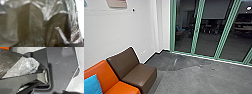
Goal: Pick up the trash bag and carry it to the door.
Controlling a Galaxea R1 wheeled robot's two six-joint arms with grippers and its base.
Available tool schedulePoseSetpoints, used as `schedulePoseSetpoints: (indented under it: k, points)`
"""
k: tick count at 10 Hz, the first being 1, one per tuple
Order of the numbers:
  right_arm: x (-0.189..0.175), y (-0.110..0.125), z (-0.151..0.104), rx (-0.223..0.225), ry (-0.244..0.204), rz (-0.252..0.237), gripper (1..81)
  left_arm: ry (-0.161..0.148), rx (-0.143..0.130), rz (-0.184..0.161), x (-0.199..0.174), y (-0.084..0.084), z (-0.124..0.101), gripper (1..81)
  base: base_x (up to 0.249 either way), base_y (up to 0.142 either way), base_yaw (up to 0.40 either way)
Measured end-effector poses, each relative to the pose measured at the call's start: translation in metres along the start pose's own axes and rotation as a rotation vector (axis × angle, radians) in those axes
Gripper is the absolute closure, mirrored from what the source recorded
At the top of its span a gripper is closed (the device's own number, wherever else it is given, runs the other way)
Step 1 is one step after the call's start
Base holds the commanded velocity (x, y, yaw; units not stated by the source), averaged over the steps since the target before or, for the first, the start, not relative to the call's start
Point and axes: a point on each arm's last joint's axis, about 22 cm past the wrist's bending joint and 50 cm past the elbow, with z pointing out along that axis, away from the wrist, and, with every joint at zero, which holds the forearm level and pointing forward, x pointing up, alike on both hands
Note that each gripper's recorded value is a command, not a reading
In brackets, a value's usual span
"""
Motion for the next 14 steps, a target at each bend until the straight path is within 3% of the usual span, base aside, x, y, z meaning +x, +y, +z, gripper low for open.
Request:
schedulePoseSetpoints:
  k: [14]
  points:
    - [-0.0061, 0.0006, -0.0001, -0.002, -0.004, 0.003, 1.0, 0.0, 0.0, 0.001, 0.0002, 0.0002, 0.0, 81.1, 0.0, 0.0, -0.319]
